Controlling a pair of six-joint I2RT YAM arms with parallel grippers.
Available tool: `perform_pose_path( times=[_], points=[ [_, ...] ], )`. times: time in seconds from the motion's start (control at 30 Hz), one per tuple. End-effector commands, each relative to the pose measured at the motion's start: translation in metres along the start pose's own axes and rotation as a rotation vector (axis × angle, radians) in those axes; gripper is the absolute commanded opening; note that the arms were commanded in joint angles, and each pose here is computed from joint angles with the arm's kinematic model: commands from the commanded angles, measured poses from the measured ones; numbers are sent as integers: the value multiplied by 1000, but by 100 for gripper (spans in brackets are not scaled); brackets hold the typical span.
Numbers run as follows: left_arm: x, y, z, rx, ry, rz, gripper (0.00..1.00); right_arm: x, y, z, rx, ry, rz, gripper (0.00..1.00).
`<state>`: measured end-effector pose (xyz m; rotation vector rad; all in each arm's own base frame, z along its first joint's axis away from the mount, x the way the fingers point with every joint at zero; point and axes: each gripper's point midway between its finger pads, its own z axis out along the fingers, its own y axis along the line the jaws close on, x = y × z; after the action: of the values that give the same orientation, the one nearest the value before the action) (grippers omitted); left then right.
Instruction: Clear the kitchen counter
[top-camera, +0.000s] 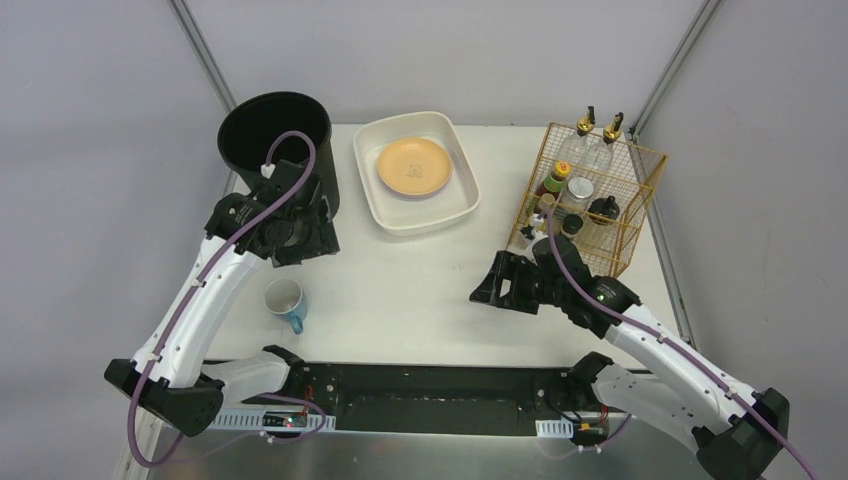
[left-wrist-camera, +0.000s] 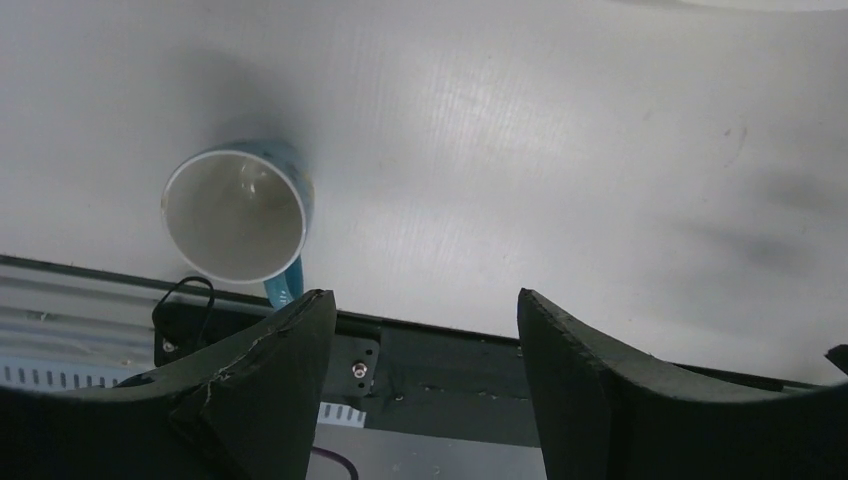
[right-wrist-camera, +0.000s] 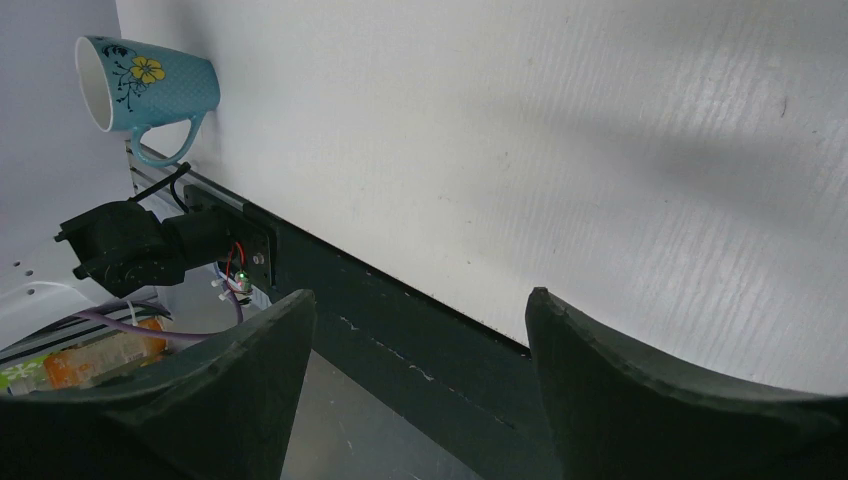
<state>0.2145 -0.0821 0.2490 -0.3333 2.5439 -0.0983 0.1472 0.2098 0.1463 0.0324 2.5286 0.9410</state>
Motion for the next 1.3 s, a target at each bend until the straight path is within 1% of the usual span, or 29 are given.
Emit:
perform_pose_path(
  times=[0.0,0.13,0.33,0.47,0.63,0.9,1.27],
  points=[
    [31,26,2,-85,48,-37,68,-10,18,-5,-62,-30,-32,80],
    [53,43,11,-139,82,-49,68,-9,19,-4,-66,-26,-29,81],
    [68,68,13,-254,105,-54,68,-6,18,-4,-65,-21,-23,81],
    [79,72,21,-287,145,-64,68,-5,18,-3,-65,-18,-26,81],
    [84,75,33,-321,158,-60,68,-3,18,-3,-65,-17,-26,81],
    [91,69,60,-293,189,-37,68,2,15,-2,-60,-1,-27,82],
    [77,71,81,-264,198,-7,67,2,13,1,-54,-6,-20,82]
  ],
)
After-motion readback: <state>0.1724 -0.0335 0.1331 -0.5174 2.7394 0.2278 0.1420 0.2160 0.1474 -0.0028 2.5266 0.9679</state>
